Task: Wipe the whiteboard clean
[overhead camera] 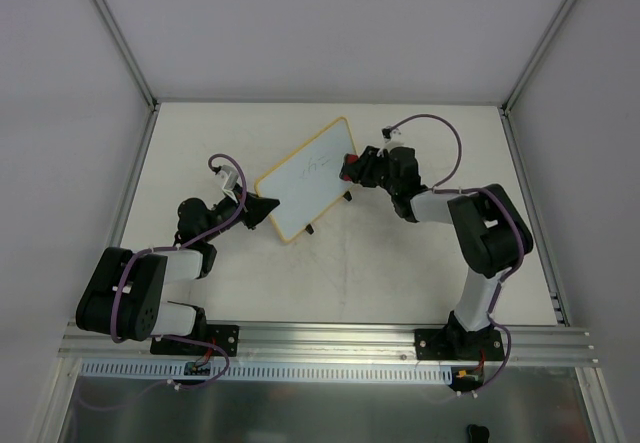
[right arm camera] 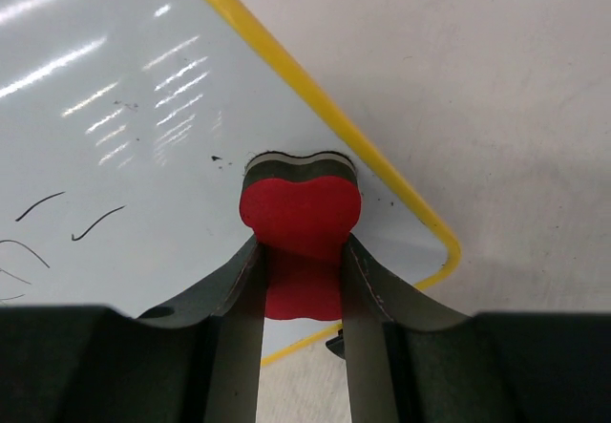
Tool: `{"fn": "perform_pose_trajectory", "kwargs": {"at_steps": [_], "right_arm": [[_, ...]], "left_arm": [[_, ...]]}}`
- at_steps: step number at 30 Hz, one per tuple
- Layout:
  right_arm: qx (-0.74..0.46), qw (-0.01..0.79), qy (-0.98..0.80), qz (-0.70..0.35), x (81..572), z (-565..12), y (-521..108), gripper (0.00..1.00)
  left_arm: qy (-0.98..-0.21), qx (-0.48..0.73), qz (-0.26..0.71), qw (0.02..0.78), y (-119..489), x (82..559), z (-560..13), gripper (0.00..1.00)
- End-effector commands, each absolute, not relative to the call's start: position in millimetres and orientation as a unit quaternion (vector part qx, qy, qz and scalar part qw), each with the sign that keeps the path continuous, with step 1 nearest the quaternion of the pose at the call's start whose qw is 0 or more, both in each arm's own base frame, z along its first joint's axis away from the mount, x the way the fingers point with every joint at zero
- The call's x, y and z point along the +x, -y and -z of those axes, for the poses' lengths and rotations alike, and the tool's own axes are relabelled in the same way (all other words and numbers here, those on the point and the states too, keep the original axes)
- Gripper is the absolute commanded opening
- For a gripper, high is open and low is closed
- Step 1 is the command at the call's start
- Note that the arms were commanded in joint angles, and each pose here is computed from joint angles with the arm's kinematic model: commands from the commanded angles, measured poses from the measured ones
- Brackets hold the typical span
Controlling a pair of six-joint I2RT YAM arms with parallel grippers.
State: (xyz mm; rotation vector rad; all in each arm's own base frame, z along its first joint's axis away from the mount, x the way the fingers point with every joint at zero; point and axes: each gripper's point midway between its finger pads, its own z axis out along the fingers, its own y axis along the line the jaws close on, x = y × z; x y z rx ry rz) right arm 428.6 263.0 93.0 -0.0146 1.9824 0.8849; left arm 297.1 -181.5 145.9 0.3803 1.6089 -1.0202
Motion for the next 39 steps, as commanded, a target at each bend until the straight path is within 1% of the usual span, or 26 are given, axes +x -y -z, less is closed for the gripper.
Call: {"fn": "perform_pose_trajectory", "kwargs": {"at_steps": [1, 9, 14, 17, 23, 29, 30, 33, 39], "right_arm": [[0.012, 0.474, -0.8, -0.368, 445.3, -101.9, -259.0, 0.0], [0.054, 0.432, -0.824, -0.362, 426.4, -67.5, -252.9, 0.0], [0.075, 0.443, -0.83, -0.332, 418.8, -51.1, -247.2, 0.0], [0.085, 0.438, -0.829, -0.337, 416.0, -47.1, -250.3, 0.0], [0.1, 0.456, -0.809, -0.356, 420.7, -46.6, -252.9, 0.0], [0.105, 0.492, -0.786, -0.359, 428.7, -66.2, -255.4, 0.0], [0.1, 0.511, -0.768, -0.374, 431.0, -79.6, -259.2, 0.0], [0.092, 0.533, -0.735, -0.409, 435.4, -105.0, -269.5, 0.0], [0.083, 0.546, -0.666, -0.502, 436.9, -148.4, -292.4, 0.0]], "left_arm": [[-0.644, 0.238, 0.478, 0.549, 203.2, 272.3, -161.7, 0.0], [-0.644, 0.237, 0.477, 0.549, 203.1, 272.6, -161.7, 0.0], [-0.644, 0.236, 0.478, 0.549, 202.9, 272.6, -161.9, 0.0], [-0.644, 0.236, 0.479, 0.548, 203.3, 272.3, -161.9, 0.0], [-0.645, 0.236, 0.479, 0.546, 203.5, 272.6, -160.6, 0.0], [-0.644, 0.236, 0.48, 0.547, 203.5, 272.5, -161.4, 0.0], [-0.644, 0.236, 0.48, 0.547, 203.6, 272.9, -161.9, 0.0], [-0.643, 0.238, 0.482, 0.546, 204.4, 272.0, -162.1, 0.0], [-0.644, 0.237, 0.482, 0.545, 204.3, 271.3, -161.2, 0.0]]}}
